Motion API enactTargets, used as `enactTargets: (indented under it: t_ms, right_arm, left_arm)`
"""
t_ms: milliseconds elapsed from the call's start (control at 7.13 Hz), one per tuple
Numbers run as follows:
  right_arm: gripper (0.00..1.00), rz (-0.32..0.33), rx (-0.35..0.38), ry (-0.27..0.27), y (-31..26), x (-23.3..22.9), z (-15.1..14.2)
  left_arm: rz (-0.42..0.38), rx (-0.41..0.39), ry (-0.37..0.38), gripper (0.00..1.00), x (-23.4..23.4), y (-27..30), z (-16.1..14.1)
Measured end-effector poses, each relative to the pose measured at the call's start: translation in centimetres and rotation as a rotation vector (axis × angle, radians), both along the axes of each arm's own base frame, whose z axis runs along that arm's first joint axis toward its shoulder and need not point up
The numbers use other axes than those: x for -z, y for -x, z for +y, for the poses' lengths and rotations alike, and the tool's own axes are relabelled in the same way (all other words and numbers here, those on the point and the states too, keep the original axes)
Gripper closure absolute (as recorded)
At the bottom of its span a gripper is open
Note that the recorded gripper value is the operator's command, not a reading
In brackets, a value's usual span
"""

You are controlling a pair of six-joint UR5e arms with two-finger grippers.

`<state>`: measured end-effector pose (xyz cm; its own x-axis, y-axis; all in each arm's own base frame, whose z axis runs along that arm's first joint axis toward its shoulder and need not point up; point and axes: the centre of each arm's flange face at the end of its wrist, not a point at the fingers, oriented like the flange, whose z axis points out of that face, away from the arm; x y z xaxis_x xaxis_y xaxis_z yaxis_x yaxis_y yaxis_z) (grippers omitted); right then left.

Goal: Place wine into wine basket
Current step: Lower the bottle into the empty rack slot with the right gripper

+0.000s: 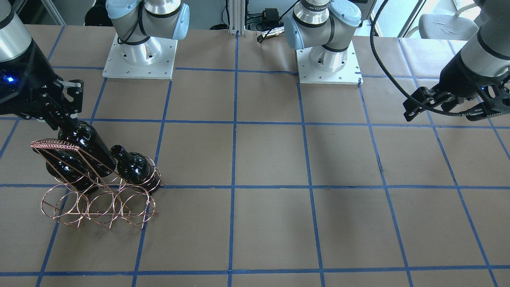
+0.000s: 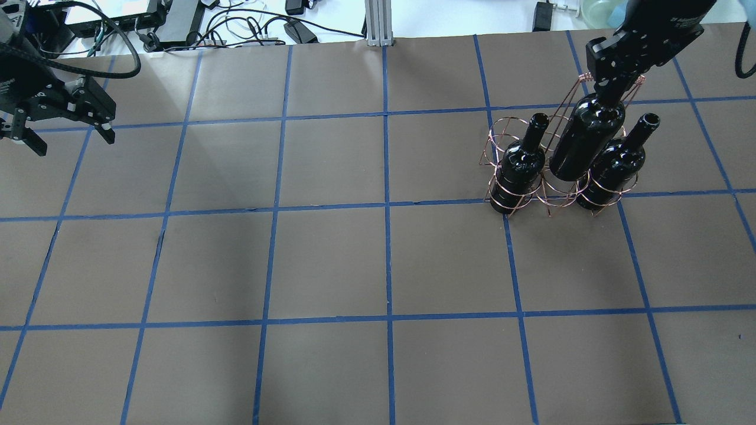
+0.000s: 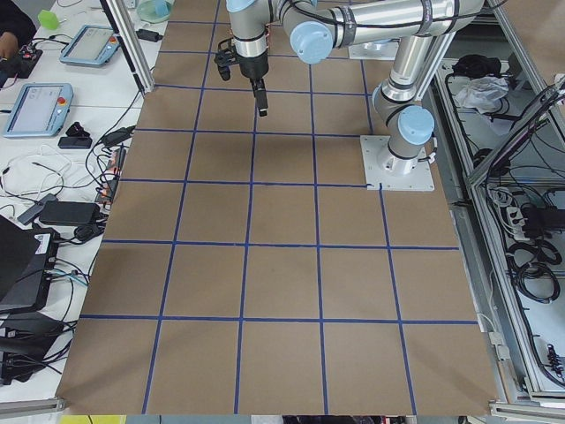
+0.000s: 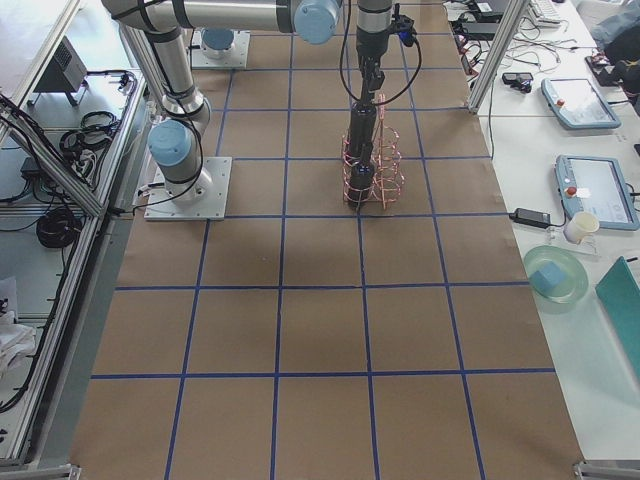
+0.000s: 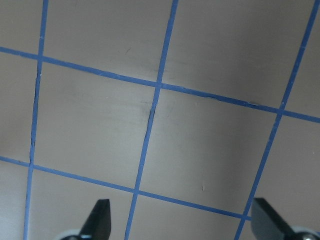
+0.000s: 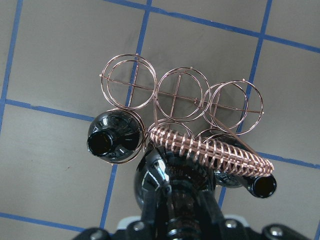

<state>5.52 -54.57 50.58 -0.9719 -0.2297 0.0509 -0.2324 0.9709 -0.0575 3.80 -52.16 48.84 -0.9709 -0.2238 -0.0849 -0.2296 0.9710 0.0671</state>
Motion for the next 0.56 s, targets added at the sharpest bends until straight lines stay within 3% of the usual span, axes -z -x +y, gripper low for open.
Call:
enactTargets:
  t_ms: [561]
  right_arm:
    - [1.0, -0.006, 0.002, -0.007, 0.53, 1.09, -0.14]
  left_arm:
    - [0.004, -0.002, 0.0, 0.0, 0.07, -0.05, -0.05]
